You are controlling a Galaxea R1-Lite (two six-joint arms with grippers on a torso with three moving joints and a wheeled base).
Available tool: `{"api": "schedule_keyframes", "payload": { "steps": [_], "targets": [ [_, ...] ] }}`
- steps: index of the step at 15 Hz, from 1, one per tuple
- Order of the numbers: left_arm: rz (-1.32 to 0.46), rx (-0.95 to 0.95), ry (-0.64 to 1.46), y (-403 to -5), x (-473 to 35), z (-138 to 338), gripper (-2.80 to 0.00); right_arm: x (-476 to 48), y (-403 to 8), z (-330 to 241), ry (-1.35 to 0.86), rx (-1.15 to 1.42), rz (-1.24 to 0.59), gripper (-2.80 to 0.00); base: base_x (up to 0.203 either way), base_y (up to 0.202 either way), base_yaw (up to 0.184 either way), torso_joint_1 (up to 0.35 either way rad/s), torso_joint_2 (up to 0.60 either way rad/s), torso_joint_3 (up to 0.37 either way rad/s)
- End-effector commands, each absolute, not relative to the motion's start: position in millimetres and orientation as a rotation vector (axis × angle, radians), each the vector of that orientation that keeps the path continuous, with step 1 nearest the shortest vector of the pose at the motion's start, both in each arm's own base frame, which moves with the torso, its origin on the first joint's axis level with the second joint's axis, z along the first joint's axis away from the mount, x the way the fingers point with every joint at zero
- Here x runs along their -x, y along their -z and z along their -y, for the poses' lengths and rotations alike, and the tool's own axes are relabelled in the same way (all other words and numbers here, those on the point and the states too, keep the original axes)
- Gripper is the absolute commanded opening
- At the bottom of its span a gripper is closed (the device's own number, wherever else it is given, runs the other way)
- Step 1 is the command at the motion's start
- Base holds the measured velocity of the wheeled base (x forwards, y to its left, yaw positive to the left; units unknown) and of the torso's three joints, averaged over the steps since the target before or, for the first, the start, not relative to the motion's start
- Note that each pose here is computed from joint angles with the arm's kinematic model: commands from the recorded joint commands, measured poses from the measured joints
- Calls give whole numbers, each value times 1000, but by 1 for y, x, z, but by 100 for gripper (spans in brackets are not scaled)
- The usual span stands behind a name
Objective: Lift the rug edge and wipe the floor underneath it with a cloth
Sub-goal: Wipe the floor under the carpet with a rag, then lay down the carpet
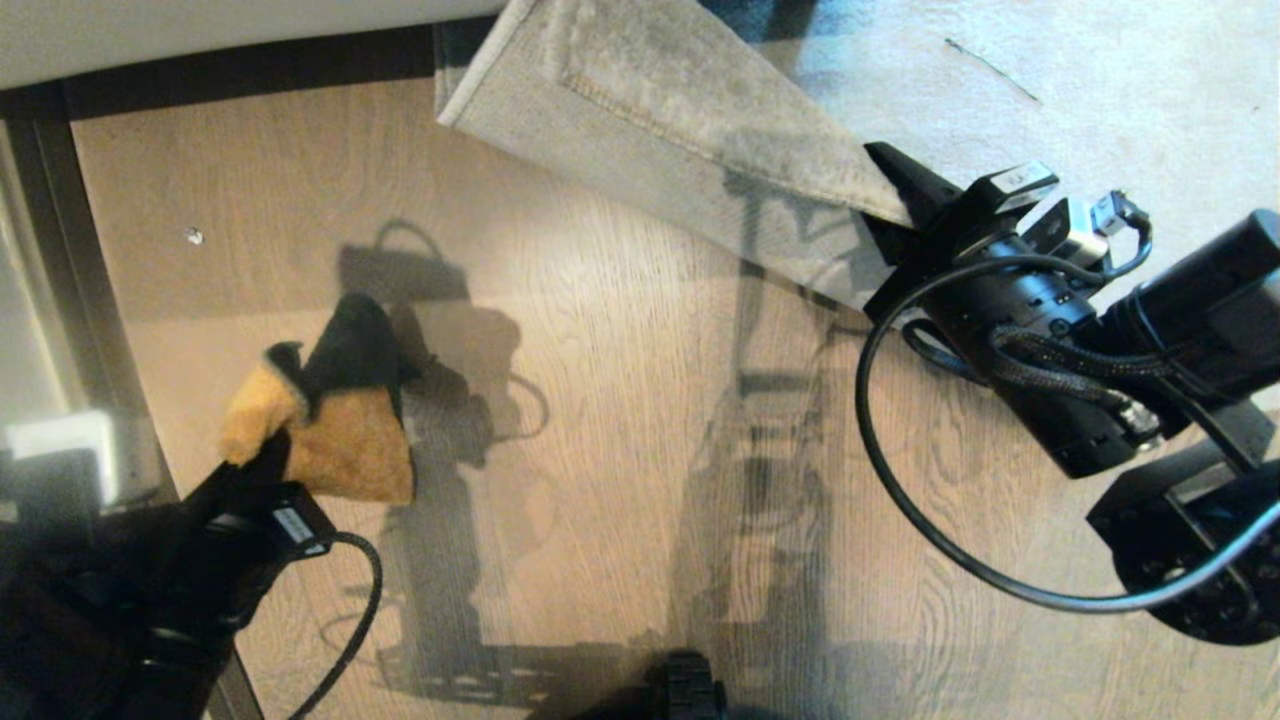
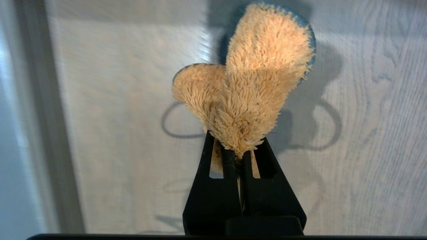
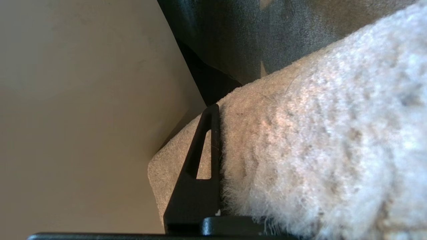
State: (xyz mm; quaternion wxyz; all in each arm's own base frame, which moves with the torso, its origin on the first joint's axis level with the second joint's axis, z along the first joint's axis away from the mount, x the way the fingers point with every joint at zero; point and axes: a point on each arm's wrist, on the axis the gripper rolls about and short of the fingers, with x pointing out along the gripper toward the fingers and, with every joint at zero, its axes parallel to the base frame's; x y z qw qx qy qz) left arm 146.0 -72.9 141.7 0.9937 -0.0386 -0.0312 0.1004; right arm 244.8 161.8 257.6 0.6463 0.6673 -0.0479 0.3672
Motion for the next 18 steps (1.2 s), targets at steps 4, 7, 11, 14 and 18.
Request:
{"api": "schedule_keyframes", "payload": {
  "steps": [4, 7, 11, 14, 18],
  "targets": [
    [161, 58, -341, -158, -136, 45, -280, -243, -263, -161, -870, -1526, 154, -280, 0, 0, 0, 0, 0, 0],
    [187, -9, -437, -165, -132, 30, -280, -243, -262, -161, -869, -1525, 152, -280, 0, 0, 0, 0, 0, 0],
    [246, -83, -444, -177, -116, 24, -280, -244, -261, -161, -866, -1525, 148, -280, 0, 0, 0, 0, 0, 0],
    [233, -137, -300, -176, -104, 24, -280, -244, -260, -162, -865, -1524, 147, -280, 0, 0, 0, 0, 0, 0],
    [134, -207, -135, -162, -79, 19, -280, -244, -259, -161, -862, -1522, 146, -280, 0, 0, 0, 0, 0, 0]
  ]
}}
